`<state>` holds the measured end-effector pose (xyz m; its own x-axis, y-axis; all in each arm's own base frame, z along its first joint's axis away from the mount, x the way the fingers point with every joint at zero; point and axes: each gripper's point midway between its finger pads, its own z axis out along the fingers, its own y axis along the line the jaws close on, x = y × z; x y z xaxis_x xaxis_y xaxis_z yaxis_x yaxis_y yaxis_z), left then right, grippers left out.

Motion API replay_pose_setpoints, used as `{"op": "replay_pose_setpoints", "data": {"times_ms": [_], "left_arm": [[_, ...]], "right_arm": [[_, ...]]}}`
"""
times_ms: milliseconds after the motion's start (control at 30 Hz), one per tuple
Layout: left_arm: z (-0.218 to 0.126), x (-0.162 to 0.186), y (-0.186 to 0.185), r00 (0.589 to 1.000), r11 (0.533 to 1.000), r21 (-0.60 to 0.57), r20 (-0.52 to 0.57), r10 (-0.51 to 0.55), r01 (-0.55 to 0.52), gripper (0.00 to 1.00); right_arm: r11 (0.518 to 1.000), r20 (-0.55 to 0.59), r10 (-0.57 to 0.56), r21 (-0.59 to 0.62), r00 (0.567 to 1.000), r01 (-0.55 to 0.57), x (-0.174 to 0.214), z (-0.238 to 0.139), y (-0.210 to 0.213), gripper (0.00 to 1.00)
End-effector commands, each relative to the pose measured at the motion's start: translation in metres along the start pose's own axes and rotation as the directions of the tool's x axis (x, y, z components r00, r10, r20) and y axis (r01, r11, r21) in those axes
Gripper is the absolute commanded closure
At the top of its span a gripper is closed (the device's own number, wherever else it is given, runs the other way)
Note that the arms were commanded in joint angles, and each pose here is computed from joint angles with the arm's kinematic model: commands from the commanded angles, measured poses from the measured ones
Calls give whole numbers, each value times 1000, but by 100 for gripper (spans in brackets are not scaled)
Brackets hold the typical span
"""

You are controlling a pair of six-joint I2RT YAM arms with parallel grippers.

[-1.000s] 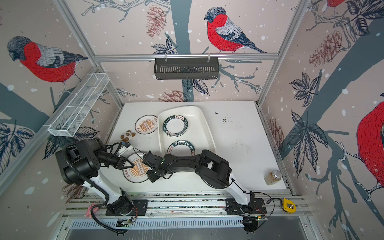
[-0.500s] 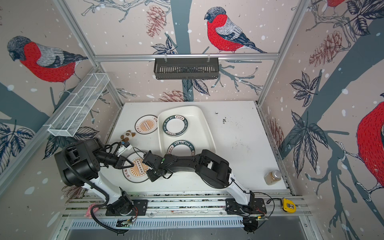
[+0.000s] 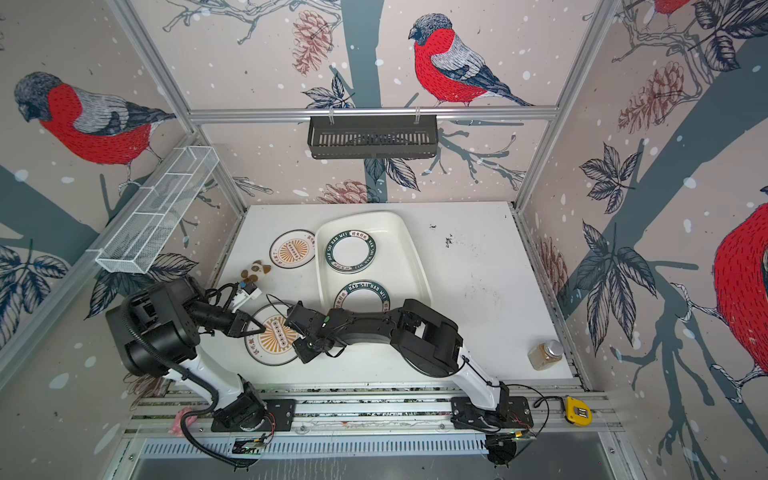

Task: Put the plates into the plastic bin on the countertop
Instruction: 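Tilt the orange plate up with the left gripper while the right gripper draws back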

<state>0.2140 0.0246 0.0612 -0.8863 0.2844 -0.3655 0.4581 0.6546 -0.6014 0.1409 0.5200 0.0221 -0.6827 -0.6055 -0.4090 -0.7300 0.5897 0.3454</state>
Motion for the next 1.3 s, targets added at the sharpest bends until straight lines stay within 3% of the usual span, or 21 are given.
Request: {"op": "replay_pose_setpoints", "data": {"times_ms": [0,367,933,1267], "left_arm": [[-3,-3,-11,1000,999,36,24,-11,10,73],[-9,-5,-8,999,1000,11,36,-15,15,78],[-12,-6,-5,999,1000,-19,47,-16,17,95],[-16,-5,-3,997,999,-20,64,-34,36,100]], "right_arm": [[998,-24,-3,59,1000,4,8,2,-13,82],[998,-21,-2,64,1000,4,7,1,-14,82],[997,16,-16,78,1000,15,-5,-15,-11,82],[998,83,-31,66,996,25,-26,-39,1,73]]}}
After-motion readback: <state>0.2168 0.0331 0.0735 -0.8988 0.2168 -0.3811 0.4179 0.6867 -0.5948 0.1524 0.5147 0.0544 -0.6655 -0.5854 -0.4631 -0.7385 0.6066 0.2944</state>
